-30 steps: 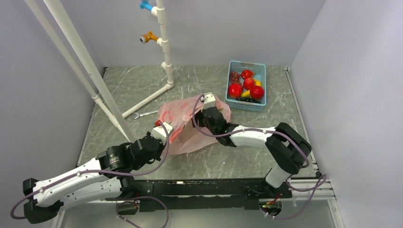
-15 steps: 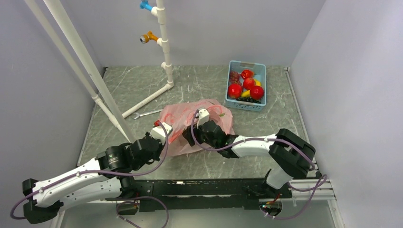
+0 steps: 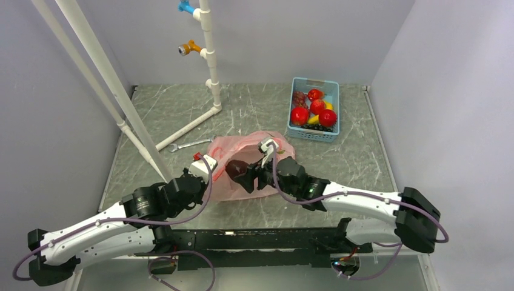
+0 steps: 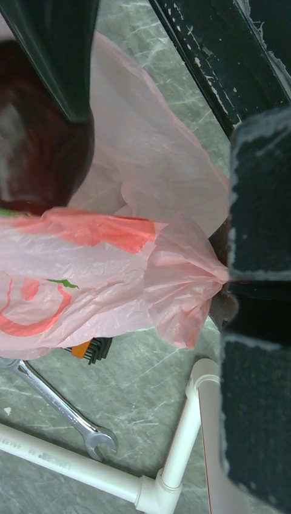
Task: Take the fake fruits out of the plastic bag
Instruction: Take out the fake fruit from the plastic bag, then place the fake fruit in the bin.
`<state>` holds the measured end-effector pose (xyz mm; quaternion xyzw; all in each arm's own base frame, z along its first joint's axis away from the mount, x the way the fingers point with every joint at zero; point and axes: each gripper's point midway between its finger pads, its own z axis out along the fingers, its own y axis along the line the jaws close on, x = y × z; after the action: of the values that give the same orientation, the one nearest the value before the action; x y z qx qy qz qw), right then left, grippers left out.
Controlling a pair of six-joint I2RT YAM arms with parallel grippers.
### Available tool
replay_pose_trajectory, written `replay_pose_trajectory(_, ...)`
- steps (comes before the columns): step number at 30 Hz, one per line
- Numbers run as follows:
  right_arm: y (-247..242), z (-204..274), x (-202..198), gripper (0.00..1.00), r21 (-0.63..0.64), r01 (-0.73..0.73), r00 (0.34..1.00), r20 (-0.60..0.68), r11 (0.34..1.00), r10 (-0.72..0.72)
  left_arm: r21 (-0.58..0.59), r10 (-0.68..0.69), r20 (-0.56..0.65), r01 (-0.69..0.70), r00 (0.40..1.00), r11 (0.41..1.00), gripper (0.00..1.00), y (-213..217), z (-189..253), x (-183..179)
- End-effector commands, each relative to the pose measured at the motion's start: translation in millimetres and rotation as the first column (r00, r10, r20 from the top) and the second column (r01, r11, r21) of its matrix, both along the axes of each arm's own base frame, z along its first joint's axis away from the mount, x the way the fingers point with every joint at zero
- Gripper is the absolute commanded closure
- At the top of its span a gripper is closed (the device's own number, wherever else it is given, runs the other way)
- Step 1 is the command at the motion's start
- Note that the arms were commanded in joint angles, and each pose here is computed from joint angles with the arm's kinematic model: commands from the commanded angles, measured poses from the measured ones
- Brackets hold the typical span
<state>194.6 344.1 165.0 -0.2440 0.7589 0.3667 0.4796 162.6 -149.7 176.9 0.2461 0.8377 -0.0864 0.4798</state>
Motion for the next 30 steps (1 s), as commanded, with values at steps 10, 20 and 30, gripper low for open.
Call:
replay_pose_trajectory(10, 4.3, 95.1, -28.9, 0.81, 0.180, -0.138, 0.989, 0.080, 0.974, 0.125, -0.020, 0.019, 0.015, -0.018, 1.000, 1.000, 1.00, -2.6, 12.7, 3.3)
replay_pose_trajectory(20, -54.5, 162.7, 49.8, 0.83, 0.149, 0.289, 0.918, 0.235, 0.946, -0.318, -0.017, 0.007, 0.007, -0.007, 1.000, 1.000, 1.00, -4.5, 11.7, 2.0)
replay_pose_trajectory(30, -151.4, 125.0, 154.5, 0.85, 0.016, 0.675, 0.727, 0.153, 0.738, -0.669, -0.024, 0.000, 0.009, 0.000, 1.000, 1.000, 1.00, -4.9, 12.8, 0.6)
